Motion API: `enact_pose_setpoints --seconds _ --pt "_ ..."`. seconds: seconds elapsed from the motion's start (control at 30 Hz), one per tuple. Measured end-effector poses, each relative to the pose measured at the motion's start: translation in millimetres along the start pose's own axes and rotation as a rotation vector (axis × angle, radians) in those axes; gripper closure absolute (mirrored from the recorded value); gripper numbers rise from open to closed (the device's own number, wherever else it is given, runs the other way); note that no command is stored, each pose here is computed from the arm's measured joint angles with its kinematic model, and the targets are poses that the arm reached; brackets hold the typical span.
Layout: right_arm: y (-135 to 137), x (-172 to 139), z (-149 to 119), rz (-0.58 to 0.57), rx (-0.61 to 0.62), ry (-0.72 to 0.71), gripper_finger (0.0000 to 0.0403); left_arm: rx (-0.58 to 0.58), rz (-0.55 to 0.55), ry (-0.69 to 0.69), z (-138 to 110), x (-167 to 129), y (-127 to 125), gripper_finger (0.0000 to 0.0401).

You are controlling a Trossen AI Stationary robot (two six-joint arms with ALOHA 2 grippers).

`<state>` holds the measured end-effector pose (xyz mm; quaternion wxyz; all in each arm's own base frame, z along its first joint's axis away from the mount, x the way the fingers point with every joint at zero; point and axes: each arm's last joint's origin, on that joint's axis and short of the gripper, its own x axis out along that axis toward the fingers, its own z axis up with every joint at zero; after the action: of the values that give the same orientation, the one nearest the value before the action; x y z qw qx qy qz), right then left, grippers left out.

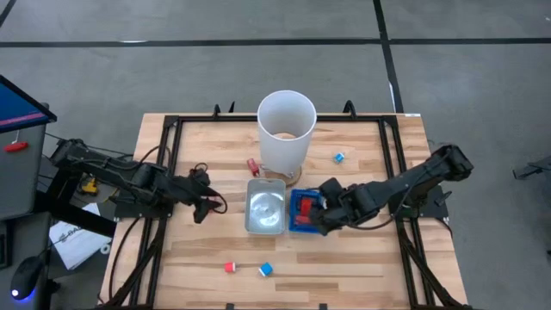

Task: Pick & Place Office items
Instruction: Put the bottom red charger adapter into the gray bin

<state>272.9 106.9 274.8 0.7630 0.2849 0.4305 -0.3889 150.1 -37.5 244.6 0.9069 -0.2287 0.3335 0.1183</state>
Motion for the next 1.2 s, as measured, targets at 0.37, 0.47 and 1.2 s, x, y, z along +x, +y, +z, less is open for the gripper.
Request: enact_pose_setpoints --seconds 0.37,0.47,1.2 --pt "-1.1 -5.4 -7.8 -0.005 0.078 -0.023 0.0139 -0.509 0.241 0.094 -15.4 7.1 12.7 0.0161" --pt "-0.7 -5.4 -7.8 -0.001 0.084 -0.023 0.0139 -0.717 0.288 0.099 -17.7 13.5 11.8 0.0148" --pt "-13.4 -22.9 -8.6 0.008 0.053 -0.023 0.0139 -0.686 0.554 0.377 -30.4 72.8 22.0 0.0026"
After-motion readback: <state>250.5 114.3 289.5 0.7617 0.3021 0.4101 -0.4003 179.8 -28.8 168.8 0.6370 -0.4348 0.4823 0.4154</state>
